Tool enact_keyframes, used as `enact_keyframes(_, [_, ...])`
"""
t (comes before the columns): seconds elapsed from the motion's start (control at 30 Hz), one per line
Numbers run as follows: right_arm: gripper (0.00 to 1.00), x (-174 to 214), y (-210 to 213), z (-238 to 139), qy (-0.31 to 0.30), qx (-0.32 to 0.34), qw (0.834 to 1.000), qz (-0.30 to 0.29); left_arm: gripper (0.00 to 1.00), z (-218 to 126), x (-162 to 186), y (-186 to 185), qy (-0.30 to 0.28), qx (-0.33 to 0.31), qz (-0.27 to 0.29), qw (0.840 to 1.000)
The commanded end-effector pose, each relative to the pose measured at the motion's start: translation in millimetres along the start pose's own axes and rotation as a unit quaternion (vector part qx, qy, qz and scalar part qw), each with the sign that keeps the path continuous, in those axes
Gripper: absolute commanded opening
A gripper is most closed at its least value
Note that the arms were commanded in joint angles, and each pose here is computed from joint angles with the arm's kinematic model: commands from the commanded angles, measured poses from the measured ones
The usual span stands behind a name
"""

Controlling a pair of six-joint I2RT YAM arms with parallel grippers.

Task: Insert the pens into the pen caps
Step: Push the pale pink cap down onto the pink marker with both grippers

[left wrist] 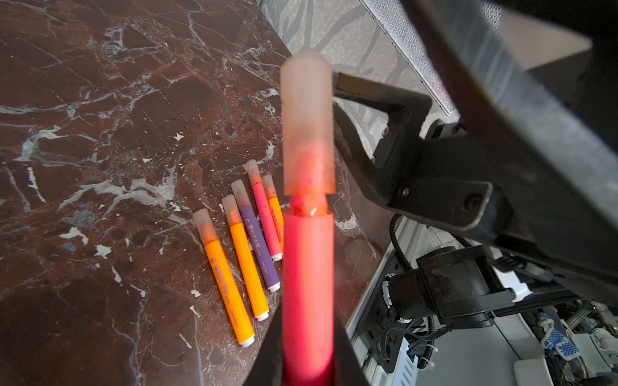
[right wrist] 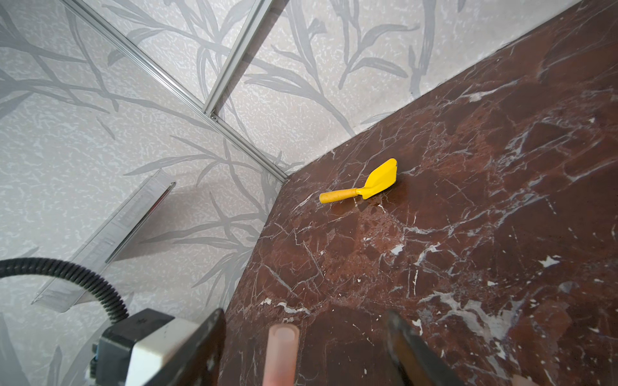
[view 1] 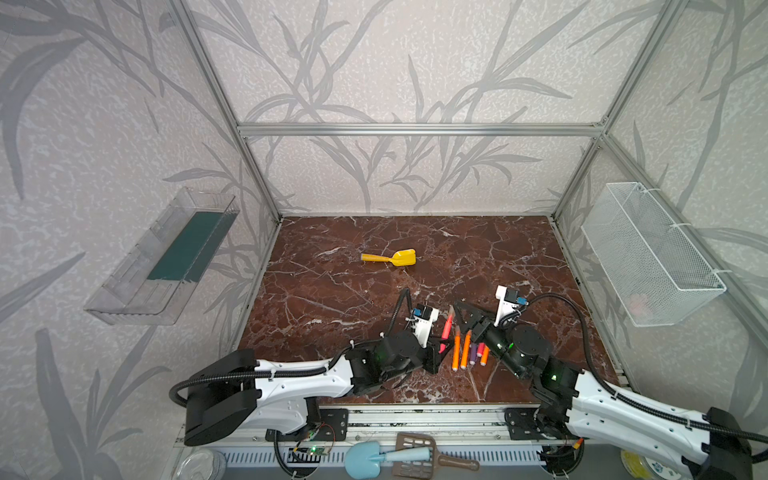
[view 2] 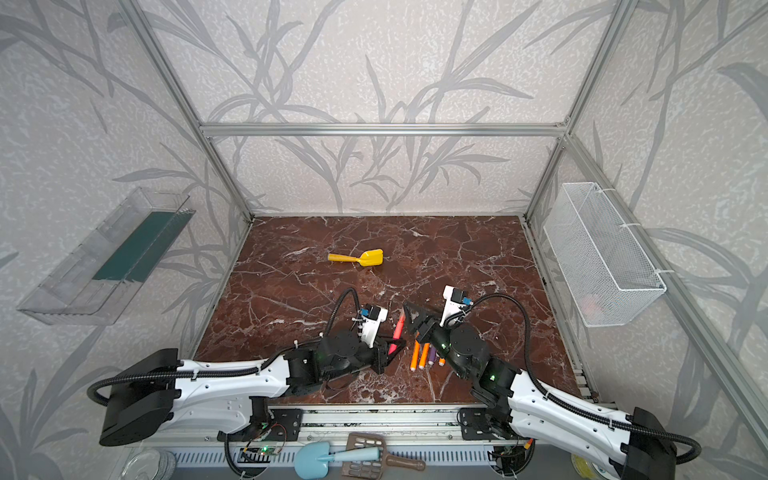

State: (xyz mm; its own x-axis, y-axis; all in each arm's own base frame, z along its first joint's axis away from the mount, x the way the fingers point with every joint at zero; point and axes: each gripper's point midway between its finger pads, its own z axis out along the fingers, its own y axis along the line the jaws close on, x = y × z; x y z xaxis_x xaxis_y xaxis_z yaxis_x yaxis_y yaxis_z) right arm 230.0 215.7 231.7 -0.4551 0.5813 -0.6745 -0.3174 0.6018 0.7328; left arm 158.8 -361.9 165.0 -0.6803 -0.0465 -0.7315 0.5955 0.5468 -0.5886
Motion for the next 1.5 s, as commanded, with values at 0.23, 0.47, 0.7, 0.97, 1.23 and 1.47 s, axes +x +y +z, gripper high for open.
enact_keyframes(0.23, [0.51,-2,4,26,0.017,0.014,1.000,-0.009,0.00,14,0,-16,0.015,0.008,0.038,0.999])
enact_keyframes(0.47, [0.13,5,3,27,0.041,0.020,0.999,-0.013,0.00,16,3,-12,0.022,-0.003,0.045,0.999])
enact_keyframes(0.7, [0.00,27,1,24,0.101,0.020,0.995,-0.007,0.00,13,-18,-11,0.000,-0.038,0.064,0.997])
enact_keyframes(0.97, [0.00,64,-11,16,0.119,0.038,0.988,0.085,0.00,3,-66,6,-0.078,-0.143,0.100,0.982])
enact_keyframes(1.23, [0.00,81,16,8,0.141,0.009,0.987,0.077,0.00,8,-81,10,-0.094,-0.168,0.121,0.974])
enact_keyframes(1.47, [0.00,86,17,4,0.125,-0.034,0.991,0.018,0.00,4,-97,17,-0.079,-0.041,0.021,0.996])
